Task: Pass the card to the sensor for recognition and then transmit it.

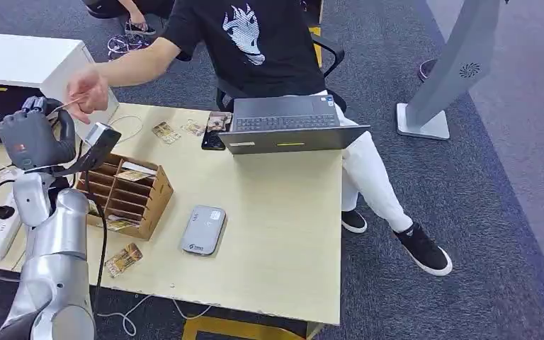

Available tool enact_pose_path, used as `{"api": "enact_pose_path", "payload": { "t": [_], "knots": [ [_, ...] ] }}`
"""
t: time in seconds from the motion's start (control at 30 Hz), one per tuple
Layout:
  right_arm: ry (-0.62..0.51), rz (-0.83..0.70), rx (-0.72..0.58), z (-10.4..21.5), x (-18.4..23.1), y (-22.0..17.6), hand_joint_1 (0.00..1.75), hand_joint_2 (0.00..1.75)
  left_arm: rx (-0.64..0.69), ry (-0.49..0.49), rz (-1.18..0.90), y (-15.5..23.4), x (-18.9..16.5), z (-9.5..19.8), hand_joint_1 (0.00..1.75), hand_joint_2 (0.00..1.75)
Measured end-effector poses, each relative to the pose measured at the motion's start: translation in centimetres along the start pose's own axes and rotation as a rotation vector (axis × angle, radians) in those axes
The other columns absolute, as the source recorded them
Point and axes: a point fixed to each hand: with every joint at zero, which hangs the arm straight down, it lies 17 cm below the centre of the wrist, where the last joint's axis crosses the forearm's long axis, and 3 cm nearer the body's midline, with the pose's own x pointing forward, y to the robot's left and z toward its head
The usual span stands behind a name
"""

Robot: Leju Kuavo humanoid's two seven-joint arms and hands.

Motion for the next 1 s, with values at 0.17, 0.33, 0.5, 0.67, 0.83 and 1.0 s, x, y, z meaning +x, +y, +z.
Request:
{"api": "enact_pose_path", "payload": {
  "t": [0.17, 0.33, 0.5, 0.67, 0.83, 1.0],
  "knots": [
    [0.000, 0.000, -0.005, 0.0, 0.0, -0.1, 0.00, 1.75, 0.015, -0.020, 0.055, 0.1, 0.9, 0.1, 1.75, 1.75],
    [-0.007, -0.004, -0.004, 0.0, 0.0, 0.0, 0.00, 1.75, 0.017, -0.090, 0.151, -0.5, 5.2, 1.8, 1.75, 1.75],
    [-0.008, -0.004, -0.003, 0.0, 0.0, 0.0, 0.00, 1.75, 0.014, -0.141, 0.190, -0.5, 8.3, 2.8, 1.75, 1.75],
    [-0.012, -0.010, -0.003, 0.0, -0.1, 0.0, 0.00, 1.75, 0.031, -0.170, 0.234, 0.0, 10.0, 3.4, 1.75, 1.75],
    [-0.006, -0.047, -0.003, 0.0, -0.3, 0.0, 0.00, 1.75, 0.049, -0.212, 0.366, 2.0, 13.9, 6.8, 1.75, 1.75],
    [0.005, -0.081, -0.003, -0.1, -0.5, -0.1, 0.00, 1.75, 0.061, -0.325, 0.462, 5.2, 19.4, 9.5, 1.75, 1.75]
  ]
}}
